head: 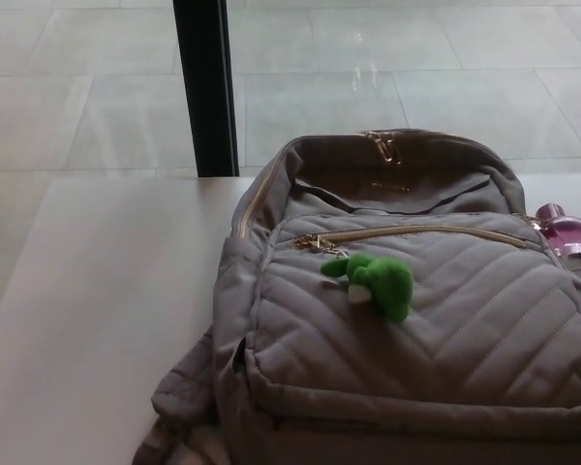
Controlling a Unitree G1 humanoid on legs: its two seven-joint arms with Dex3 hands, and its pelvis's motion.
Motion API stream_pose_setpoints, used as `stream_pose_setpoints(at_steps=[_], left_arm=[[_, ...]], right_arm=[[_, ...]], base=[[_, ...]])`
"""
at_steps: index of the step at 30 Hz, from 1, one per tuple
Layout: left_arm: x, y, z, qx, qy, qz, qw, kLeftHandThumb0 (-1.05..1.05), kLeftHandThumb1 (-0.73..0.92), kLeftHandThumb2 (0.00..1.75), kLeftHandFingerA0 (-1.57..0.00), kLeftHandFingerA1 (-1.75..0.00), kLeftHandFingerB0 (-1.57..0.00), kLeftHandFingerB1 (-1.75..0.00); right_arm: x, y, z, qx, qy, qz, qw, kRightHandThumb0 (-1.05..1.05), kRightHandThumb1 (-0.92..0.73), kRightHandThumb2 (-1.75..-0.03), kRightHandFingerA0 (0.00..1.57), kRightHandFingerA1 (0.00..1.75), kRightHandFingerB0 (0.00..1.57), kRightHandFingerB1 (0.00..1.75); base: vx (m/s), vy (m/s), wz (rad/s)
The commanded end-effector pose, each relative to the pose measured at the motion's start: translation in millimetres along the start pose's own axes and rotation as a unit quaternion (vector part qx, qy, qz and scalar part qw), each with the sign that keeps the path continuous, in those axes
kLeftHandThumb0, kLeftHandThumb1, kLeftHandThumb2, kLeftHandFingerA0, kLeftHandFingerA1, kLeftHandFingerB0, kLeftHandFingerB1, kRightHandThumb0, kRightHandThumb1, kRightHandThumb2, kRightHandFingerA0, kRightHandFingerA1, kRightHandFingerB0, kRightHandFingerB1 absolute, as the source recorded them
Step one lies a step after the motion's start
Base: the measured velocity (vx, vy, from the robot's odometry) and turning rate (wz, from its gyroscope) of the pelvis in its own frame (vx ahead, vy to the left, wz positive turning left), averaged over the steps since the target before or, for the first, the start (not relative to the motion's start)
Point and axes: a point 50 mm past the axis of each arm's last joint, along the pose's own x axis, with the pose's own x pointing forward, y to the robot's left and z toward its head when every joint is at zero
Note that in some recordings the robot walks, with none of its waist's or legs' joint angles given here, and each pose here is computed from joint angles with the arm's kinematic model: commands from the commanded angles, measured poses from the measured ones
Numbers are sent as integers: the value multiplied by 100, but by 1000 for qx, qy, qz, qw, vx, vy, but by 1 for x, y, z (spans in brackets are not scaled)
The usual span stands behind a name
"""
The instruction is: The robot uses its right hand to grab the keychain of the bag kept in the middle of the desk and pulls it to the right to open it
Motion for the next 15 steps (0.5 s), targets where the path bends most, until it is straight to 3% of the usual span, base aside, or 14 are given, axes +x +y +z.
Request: stream_pose_setpoints(at_steps=[1, 4, 5, 9, 13, 14, 15], left_arm=[[-1, 1, -2, -7, -2, 10, 1000, -53, 57, 58, -68, -55, -59, -43], [-1, 1, -1, -6, -5, 8, 1000, -52, 58, 58, -68, -56, -60, -43], [-1, 1, -2, 1, -4, 8, 1000, -55, 59, 58, -68, -56, -60, -42], [-1, 2, -3, 8, 1, 8, 1000, -54, 59, 58, -68, -55, -58, -42], [-1, 1, -2, 14, 0, 3, 1000, -55, 59, 58, -68, -54, -58, -42], [-1, 1, -1, 12, -5, -1, 1000, -53, 59, 58, -67, -56, -57, -43], [-1, 1, -1, 8, -7, -2, 1000, -53, 59, 58, -67, -55, -58, -43]], right_arm=[[18, 88, 86, 40, -107, 157, 981, -76, -64, -60, 62, 60, 26, 30], [20, 103, 90, 31, -103, 186, 977, -72, -63, -60, 69, 66, 29, 32], [20, 111, 91, 14, -96, 198, 975, -73, -61, -59, 48, 63, 29, 33], [19, 131, 89, -62, -74, 229, 969, -69, -61, -59, 47, 62, 33, 35], [20, 141, 79, -60, -51, 248, 965, -69, -58, -58, 48, 70, 36, 38], [20, 143, 77, -61, -47, 250, 965, -72, -48, -89, 52, 75, 31, 50], [20, 143, 76, -60, -47, 251, 965, -67, -59, -58, 55, 75, 44, 41]], base=[[0, 0, 0], [0, 0, 0], [0, 0, 0], [0, 0, 0], [0, 0, 0], [0, 0, 0], [0, 0, 0]])
